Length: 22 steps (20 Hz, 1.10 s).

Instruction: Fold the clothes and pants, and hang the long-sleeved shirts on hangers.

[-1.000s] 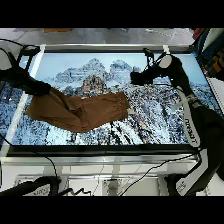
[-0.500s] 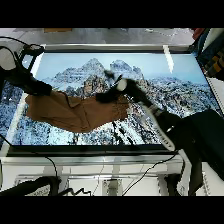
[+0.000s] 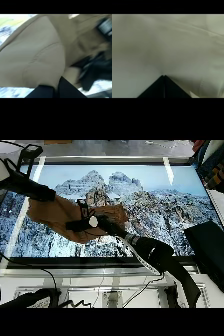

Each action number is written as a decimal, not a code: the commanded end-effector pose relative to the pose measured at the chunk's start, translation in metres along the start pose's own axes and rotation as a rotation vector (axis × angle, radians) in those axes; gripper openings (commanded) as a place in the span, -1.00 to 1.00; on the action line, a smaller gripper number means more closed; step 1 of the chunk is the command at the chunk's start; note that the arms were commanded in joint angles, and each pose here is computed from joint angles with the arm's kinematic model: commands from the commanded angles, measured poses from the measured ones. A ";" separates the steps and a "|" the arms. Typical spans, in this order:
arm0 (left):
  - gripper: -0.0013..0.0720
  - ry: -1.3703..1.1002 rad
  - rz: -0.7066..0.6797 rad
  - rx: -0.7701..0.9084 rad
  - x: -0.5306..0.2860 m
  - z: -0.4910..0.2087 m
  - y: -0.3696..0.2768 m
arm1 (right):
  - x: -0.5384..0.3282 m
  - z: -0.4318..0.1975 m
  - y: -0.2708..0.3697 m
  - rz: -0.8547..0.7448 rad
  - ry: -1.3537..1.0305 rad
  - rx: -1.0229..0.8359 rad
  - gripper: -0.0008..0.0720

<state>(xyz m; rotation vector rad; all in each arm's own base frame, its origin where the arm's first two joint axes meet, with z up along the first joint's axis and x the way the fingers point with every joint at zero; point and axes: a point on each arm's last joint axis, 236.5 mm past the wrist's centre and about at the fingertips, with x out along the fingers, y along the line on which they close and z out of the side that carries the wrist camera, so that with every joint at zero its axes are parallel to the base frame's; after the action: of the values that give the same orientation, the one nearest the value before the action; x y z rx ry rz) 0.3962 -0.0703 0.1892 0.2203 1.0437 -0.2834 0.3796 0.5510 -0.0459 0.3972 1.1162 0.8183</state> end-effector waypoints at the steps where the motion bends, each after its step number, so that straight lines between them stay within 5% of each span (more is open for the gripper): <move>1: -0.91 -0.008 -0.187 -0.033 0.012 0.007 -0.042 | -0.012 -0.002 -0.016 -0.072 0.053 -0.081 -0.91; 5: -0.91 0.068 -0.424 -0.102 0.051 -0.004 -0.093 | -0.110 0.050 -0.151 -0.432 0.125 -0.151 -0.91; 8: -0.91 -0.002 -0.625 -0.212 0.077 0.026 -0.141 | -0.205 0.103 -0.220 -0.542 0.036 -0.028 -0.91; 16: -0.82 -0.116 -0.611 -0.128 0.208 0.053 -0.256 | -0.375 0.137 -0.295 -0.654 -0.122 0.196 -0.91; 17: -0.32 -0.102 -0.616 -0.128 0.216 0.048 -0.264 | -0.382 0.134 -0.299 -0.661 -0.116 0.212 -0.91; 18: 0.47 -0.088 -0.621 -0.121 0.221 0.043 -0.271 | -0.386 0.131 -0.305 -0.667 -0.107 0.225 -0.91; 19: 0.97 -0.081 -0.624 -0.113 0.221 0.040 -0.275 | -0.388 0.129 -0.309 -0.672 -0.097 0.218 -0.91; 22: 0.95 -0.141 -0.603 -0.007 0.212 0.049 -0.262 | -0.382 0.116 -0.315 -0.671 0.045 -0.051 -0.91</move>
<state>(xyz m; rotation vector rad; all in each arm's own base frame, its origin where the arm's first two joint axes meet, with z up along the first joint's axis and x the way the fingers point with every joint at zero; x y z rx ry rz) 0.4422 -0.3584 0.0168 -0.2045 1.0126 -0.8021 0.5373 0.0830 0.0445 0.1279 1.1450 0.1544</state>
